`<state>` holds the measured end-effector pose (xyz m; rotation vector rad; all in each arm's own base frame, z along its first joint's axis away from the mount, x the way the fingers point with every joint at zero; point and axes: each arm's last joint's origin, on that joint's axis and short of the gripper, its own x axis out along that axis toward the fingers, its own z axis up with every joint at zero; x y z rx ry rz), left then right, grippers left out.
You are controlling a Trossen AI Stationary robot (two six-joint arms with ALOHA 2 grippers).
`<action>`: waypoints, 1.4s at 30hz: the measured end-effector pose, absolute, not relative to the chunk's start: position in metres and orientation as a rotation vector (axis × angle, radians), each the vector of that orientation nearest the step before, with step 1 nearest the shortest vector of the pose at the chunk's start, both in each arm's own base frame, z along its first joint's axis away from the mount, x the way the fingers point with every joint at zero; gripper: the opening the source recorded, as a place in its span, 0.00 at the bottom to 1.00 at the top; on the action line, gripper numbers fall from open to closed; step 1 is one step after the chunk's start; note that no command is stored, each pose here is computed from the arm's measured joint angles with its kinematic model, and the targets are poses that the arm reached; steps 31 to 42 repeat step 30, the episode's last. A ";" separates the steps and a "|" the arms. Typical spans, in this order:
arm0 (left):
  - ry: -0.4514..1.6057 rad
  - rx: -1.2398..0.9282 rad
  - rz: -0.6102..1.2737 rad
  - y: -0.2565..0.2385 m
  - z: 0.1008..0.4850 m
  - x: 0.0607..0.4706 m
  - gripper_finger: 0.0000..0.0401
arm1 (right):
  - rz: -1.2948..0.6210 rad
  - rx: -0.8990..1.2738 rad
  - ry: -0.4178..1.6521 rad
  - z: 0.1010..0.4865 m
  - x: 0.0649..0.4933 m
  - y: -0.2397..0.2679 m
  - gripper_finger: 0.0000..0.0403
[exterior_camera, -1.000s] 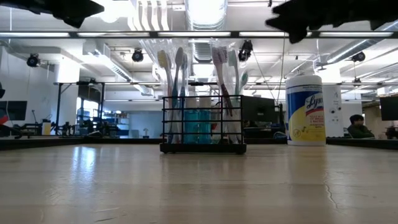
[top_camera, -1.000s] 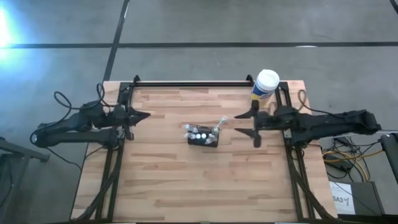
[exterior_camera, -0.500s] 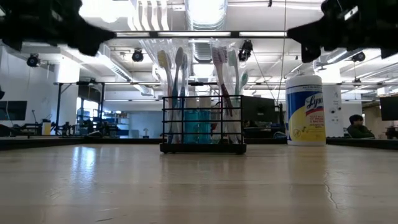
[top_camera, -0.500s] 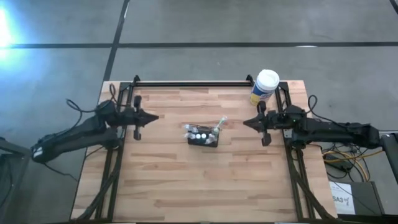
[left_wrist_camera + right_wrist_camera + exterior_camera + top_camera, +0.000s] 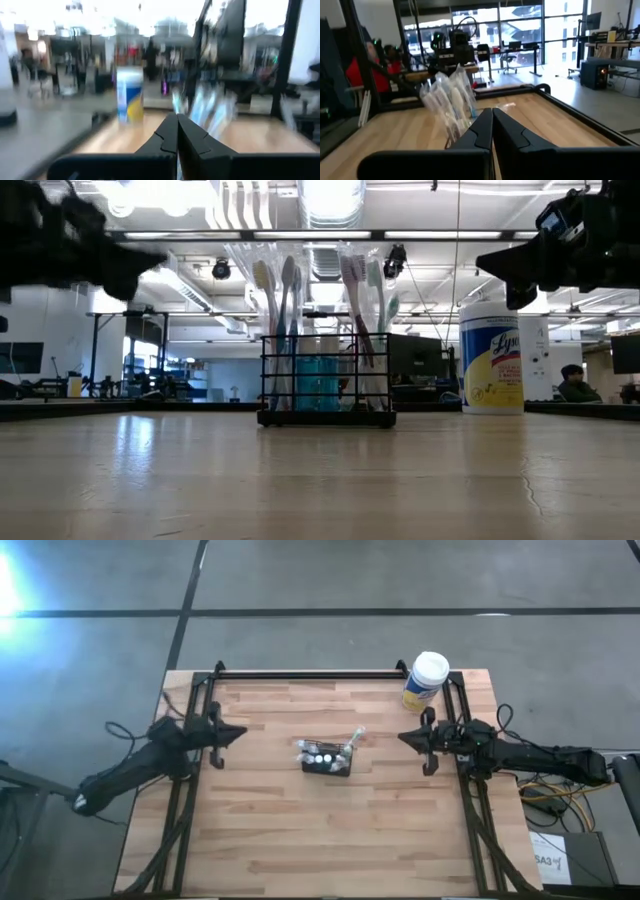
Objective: Pick & Place toothbrushing station
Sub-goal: Return to Home Position
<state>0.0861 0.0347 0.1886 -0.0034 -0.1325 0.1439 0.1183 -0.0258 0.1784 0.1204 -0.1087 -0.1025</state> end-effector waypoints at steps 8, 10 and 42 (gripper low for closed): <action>-0.034 -0.052 0.113 0.036 0.170 0.091 0.00 | -0.107 0.089 -0.093 0.177 0.118 -0.026 0.02; -0.033 -0.059 0.111 0.036 0.169 0.092 0.02 | -0.108 0.094 -0.089 0.177 0.118 -0.026 0.02; -0.018 -0.078 0.133 0.037 0.167 0.092 0.06 | -0.116 0.105 -0.044 0.172 0.119 -0.026 0.02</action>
